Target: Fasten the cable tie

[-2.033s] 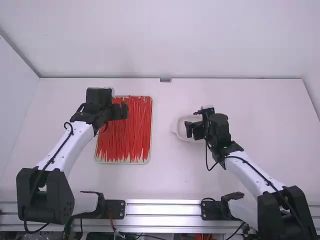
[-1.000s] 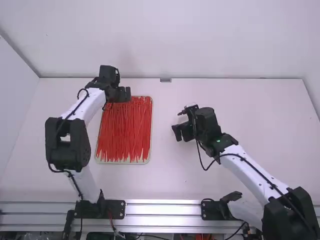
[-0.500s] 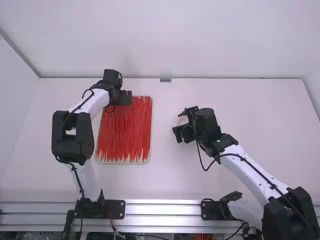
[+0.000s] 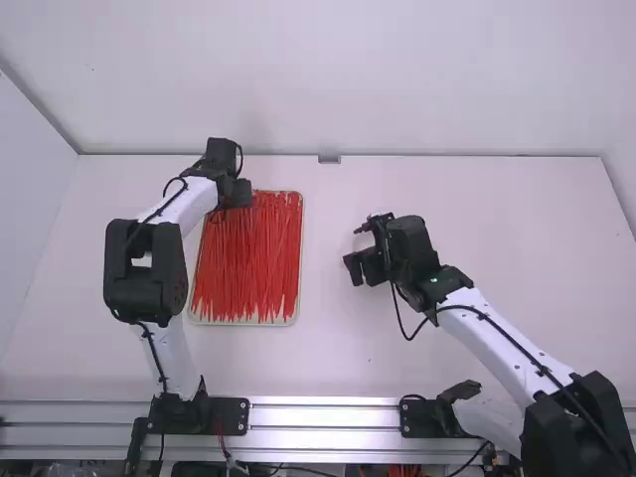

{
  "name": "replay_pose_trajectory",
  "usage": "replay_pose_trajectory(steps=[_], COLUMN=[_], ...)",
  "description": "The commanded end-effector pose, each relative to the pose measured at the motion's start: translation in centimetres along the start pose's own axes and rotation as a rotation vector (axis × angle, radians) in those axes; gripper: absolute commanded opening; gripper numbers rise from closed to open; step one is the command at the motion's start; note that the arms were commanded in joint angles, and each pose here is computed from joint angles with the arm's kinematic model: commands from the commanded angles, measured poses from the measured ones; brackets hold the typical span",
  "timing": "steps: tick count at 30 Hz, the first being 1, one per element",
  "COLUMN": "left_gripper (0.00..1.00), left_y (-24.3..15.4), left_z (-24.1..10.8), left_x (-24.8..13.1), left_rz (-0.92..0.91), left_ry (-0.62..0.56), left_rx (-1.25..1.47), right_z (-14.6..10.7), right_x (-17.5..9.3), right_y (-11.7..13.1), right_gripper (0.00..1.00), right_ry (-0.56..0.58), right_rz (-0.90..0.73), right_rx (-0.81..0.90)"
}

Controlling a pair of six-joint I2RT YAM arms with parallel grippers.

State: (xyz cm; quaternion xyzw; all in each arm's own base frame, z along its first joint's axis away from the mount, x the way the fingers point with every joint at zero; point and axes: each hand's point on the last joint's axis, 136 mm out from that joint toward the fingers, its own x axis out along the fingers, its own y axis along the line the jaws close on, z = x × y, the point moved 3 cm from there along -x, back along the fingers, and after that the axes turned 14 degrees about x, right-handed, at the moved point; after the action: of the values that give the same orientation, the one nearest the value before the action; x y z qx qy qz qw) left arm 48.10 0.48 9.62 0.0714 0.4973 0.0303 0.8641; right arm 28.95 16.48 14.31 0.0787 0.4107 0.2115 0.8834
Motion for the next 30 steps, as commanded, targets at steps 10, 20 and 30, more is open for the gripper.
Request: replay_pose_trajectory(steps=[10, 20, 30], left_gripper=[0.63, 0.77, 0.84], left_y=[3.1, 3.8, 3.3], left_z=[-2.0, -1.8, -1.7], left_x=[2.0, 2.3, 2.5], left_rz=[0.056, -0.018, -0.047], left_ry=[0.006, -0.019, -0.027], left_rx=[-0.128, -0.147, -0.15], right_z=[1.3, 1.5, 1.4], right_x=[-0.7, -0.7, -0.7], right_y=[0.5, 0.2, 0.3], right_gripper=[0.99, 0.99, 0.99], right_ry=[-0.031, -0.043, -0.043], right_rz=[0.007, -0.011, -0.01], right_rx=[-0.009, -0.01, -0.011])
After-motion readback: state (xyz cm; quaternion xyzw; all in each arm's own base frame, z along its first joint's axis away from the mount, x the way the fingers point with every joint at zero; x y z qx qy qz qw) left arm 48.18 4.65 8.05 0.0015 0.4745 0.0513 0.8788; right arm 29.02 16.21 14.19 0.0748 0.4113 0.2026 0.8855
